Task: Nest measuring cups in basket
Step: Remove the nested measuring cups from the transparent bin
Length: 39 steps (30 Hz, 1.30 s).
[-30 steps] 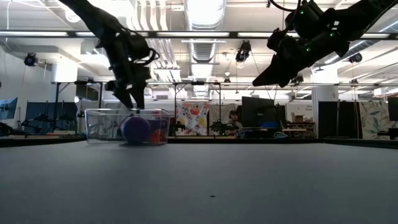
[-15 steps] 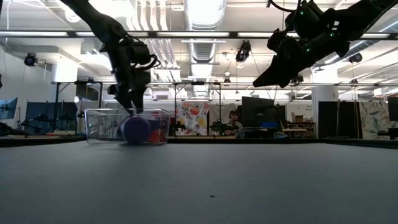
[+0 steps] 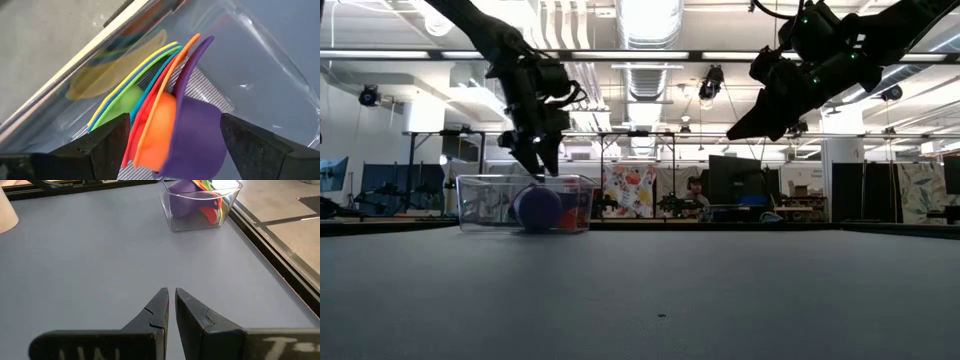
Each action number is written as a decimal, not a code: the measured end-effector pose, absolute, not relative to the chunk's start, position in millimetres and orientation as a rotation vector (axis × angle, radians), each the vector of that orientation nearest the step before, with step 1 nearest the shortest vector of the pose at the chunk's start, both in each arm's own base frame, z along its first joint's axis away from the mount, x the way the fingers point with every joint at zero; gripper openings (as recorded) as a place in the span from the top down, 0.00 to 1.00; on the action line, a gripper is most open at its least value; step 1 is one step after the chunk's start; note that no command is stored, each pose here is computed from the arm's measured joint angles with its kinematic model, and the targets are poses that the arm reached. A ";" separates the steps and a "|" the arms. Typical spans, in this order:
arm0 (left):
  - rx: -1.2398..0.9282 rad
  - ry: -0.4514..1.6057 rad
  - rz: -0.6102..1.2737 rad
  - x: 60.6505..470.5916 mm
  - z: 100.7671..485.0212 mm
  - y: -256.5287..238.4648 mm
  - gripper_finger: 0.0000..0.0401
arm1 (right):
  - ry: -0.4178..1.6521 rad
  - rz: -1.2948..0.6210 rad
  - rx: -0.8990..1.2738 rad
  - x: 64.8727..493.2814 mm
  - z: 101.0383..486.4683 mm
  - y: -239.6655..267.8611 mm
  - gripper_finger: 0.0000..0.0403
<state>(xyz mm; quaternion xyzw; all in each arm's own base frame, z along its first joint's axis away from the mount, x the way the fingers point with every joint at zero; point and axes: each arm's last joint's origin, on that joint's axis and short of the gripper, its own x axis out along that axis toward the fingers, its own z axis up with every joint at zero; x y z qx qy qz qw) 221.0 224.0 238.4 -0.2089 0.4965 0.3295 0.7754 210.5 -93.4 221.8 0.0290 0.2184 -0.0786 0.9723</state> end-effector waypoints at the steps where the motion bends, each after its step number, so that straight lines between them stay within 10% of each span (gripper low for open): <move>1: -0.443 1.074 0.720 223.4 239.8 222.4 0.27 | 0.441 -0.159 0.059 210.5 221.8 -93.4 0.94; 39: -0.214 1.154 0.830 301.9 265.6 208.4 0.35 | 0.448 -0.153 0.061 210.3 221.1 -92.9 0.94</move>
